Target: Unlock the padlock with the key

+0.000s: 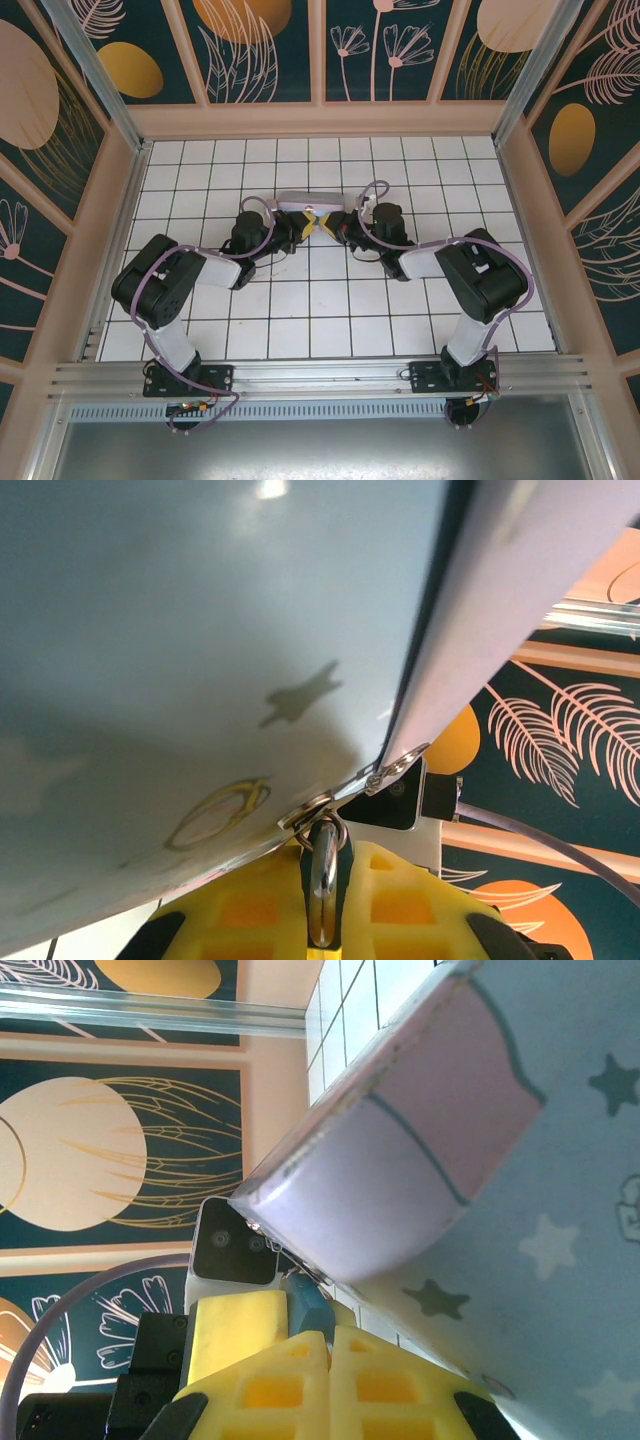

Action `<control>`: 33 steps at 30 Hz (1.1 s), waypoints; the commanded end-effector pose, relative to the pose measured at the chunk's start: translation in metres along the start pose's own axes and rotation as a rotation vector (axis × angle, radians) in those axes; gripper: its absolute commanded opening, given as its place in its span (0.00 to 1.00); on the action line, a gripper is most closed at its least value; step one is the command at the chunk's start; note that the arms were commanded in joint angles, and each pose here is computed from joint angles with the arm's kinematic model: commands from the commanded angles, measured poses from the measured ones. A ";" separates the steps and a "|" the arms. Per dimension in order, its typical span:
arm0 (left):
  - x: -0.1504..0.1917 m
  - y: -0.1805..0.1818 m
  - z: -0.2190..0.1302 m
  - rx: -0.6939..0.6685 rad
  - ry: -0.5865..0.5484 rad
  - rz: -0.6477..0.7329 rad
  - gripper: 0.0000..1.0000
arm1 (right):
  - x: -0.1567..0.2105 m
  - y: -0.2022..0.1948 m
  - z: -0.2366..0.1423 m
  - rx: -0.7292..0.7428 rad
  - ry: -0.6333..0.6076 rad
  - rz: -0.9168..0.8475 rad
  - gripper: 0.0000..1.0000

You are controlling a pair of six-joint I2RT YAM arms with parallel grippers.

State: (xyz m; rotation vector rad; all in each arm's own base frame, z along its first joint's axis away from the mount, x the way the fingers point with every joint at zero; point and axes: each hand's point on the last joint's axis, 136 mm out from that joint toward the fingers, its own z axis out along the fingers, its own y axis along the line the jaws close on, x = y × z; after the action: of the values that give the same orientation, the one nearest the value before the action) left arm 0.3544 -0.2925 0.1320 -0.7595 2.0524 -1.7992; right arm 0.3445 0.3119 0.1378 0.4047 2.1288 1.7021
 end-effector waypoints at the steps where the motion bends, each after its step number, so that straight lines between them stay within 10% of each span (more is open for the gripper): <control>1: 0.061 -0.011 0.003 0.022 0.259 0.083 0.00 | -0.012 0.045 0.010 -0.123 -0.019 -0.092 0.00; 7: 0.047 0.010 0.008 -0.046 0.197 0.151 0.00 | -0.011 0.034 0.008 -0.087 -0.013 -0.105 0.08; 20: 0.031 0.023 0.018 -0.072 0.144 0.168 0.00 | 0.014 0.012 -0.026 0.041 0.025 -0.152 0.84; 33: 0.023 0.025 0.014 -0.095 0.125 0.198 0.00 | 0.024 -0.021 -0.064 0.300 0.033 -0.289 0.93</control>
State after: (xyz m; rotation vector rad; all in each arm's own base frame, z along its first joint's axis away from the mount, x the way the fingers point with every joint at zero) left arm 0.3342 -0.3158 0.0991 -0.5206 2.2433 -1.6979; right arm 0.2981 0.2755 0.1399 0.1934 2.2782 1.4049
